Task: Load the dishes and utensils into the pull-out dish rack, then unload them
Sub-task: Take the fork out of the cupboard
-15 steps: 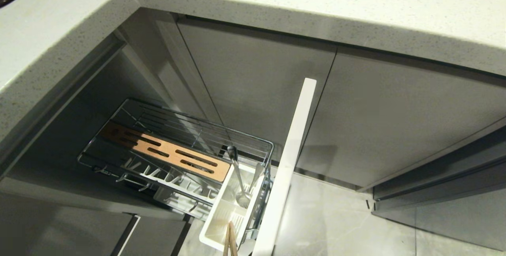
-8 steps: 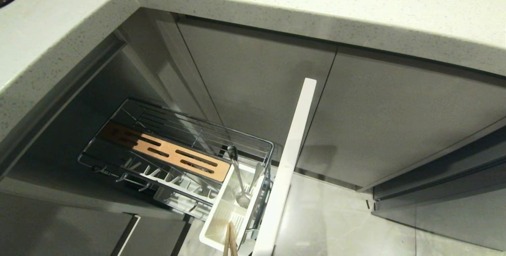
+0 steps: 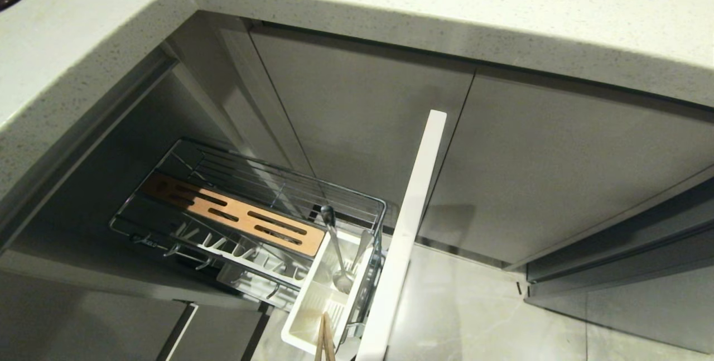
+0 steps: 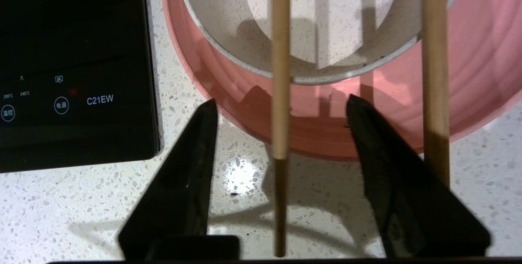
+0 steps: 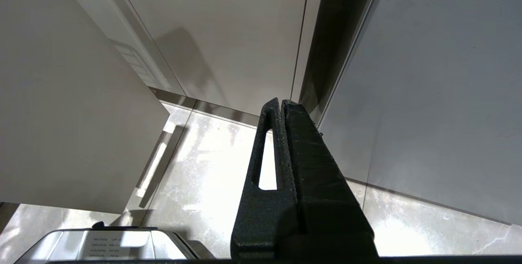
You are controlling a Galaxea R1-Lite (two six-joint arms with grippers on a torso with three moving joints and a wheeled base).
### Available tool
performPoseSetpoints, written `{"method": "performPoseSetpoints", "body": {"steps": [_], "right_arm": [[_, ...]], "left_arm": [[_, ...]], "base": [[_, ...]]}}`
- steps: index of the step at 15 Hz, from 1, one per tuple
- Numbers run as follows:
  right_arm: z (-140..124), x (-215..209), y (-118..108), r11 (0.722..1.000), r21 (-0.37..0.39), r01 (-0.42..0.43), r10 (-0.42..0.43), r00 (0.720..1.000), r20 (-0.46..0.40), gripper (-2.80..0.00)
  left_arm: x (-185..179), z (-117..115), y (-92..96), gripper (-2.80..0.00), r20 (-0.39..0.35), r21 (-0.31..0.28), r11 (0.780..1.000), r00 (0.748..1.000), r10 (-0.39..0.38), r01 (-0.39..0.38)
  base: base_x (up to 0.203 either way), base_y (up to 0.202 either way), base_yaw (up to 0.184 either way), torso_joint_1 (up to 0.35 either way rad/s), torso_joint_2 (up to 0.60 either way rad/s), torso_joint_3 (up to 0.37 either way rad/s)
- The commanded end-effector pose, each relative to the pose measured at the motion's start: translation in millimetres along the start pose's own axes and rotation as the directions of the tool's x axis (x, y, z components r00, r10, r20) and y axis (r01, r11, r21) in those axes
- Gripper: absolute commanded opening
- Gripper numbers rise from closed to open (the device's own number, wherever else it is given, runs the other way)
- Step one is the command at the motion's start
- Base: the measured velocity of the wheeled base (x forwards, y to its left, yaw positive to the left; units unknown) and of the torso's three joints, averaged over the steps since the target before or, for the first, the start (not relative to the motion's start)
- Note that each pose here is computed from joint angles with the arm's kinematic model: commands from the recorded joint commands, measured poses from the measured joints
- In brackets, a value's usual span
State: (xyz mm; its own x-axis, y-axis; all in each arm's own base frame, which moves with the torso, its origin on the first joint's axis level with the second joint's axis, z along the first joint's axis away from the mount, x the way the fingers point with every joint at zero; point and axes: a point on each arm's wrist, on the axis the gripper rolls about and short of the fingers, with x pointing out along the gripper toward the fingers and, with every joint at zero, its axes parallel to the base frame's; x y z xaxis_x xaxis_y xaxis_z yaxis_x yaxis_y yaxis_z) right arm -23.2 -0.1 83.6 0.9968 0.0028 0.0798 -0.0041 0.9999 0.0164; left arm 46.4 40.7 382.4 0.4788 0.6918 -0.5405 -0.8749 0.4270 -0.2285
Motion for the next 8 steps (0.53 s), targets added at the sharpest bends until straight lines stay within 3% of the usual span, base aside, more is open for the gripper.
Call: {"method": "performPoseSetpoints", "body": {"steps": [1,8], "right_arm": [[-7,2,0,1.000,0.000,0.000,0.000,1.000,-0.026,-2.80],[-7,2,0,1.000,0.000,0.000,0.000,1.000,-0.026,-2.80]], "left_arm": [[-4,1,0.8,0.00,0.012,-0.007,1.000,1.000,-0.003,0.003],[-26,2,7.6,0.00,0.090,-0.026,0.999,0.995,-0.037,0.039]], "base": [[0.000,0.000,0.000,0.000,0.00,0.000],[0.000,0.000,0.000,0.000,0.00,0.000]]}}
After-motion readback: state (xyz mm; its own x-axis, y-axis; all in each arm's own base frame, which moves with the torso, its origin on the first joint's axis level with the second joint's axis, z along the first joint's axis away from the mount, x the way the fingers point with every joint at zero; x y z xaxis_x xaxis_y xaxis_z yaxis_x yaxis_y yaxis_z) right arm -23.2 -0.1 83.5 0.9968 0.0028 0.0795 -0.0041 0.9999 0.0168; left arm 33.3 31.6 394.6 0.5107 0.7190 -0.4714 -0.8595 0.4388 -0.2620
